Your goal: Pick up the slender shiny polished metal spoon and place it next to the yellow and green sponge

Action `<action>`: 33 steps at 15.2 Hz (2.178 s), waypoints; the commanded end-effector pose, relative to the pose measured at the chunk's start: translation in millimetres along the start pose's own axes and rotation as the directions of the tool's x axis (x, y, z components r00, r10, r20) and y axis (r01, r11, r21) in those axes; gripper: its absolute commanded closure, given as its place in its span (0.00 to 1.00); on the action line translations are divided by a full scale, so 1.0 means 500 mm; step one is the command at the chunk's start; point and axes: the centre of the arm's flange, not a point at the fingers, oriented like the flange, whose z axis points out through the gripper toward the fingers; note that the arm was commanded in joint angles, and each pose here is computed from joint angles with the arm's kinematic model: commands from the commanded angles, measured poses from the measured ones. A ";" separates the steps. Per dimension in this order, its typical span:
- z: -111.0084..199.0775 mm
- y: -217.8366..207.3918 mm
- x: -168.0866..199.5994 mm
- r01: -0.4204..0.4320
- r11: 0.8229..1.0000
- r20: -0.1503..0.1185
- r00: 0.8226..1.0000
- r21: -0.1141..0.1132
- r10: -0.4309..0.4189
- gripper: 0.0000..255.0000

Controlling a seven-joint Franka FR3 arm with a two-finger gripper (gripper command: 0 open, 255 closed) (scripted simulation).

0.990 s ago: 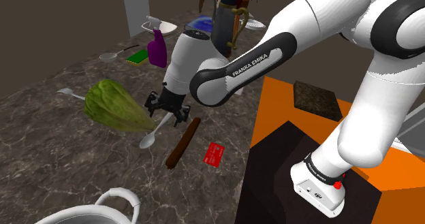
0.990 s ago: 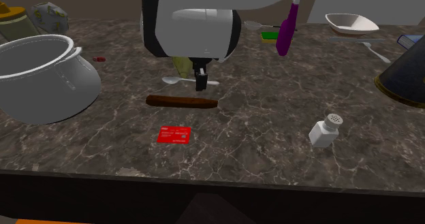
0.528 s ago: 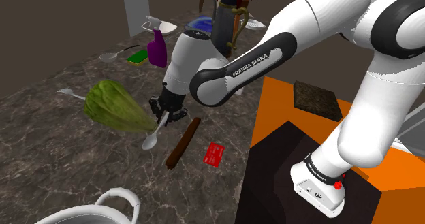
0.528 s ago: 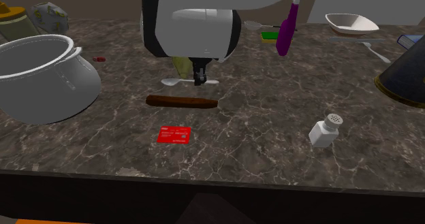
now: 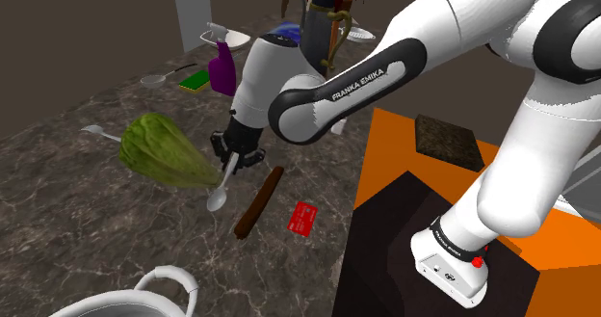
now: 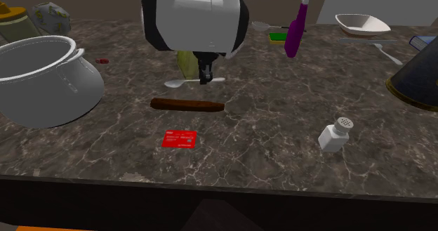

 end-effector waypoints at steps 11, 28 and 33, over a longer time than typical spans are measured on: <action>-0.120 -0.034 -0.014 0.000 1.000 0.000 1.000 0.000 0.000 1.00; -0.170 -0.112 0.319 0.000 1.000 0.000 1.000 0.000 0.000 1.00; -0.177 -0.138 0.448 0.000 1.000 0.000 1.000 0.000 0.000 1.00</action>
